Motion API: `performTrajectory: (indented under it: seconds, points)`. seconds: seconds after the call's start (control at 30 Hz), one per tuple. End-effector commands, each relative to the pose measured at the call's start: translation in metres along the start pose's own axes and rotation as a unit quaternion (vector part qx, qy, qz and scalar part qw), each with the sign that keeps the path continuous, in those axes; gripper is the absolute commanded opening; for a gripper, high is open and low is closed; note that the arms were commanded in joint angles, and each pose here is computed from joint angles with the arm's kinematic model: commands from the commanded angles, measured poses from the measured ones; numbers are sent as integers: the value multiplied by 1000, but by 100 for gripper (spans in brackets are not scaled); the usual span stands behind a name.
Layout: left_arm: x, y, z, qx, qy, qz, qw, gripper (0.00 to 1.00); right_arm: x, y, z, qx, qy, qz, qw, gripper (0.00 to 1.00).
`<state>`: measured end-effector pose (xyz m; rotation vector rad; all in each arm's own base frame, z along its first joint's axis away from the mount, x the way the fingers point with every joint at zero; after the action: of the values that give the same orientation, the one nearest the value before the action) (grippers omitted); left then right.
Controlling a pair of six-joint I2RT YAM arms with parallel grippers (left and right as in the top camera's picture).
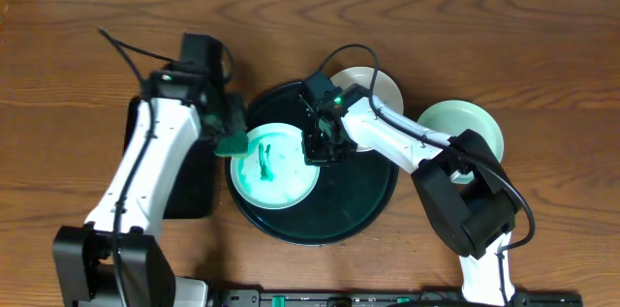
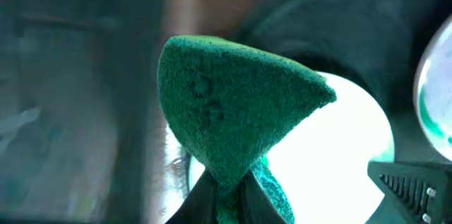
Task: Clean dirty plates on tray and stack at the side
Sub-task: 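Bring the sponge in the left gripper onto the held plate, then scrub the held white plate with the sponge in the left gripper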
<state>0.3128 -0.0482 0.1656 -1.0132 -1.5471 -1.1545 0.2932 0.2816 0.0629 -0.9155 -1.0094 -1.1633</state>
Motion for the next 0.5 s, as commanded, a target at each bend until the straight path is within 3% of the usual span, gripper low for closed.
performTrajectory:
  seconds: [0.0,0.47]
  points:
    - [-27,-21,-10,-33,-16,32,999,7,-2,4,-6,-3,-8,-1,1000,1]
    - [-116,-51,-5,-46,19,121,991,7,-2,4,-6,0,-6,-1,1000,1]
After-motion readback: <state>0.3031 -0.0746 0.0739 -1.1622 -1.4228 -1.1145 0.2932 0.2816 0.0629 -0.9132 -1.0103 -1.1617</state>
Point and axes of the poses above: each gripper's point midway between its finger pads, its own x axis back along the fingers, its own z axis along the line the jaws close on, y = z × x, the point moved 6 cm from there along x, back along the fingers, and after that the axes turned 3 degrees about x, right-handed, at the moved point
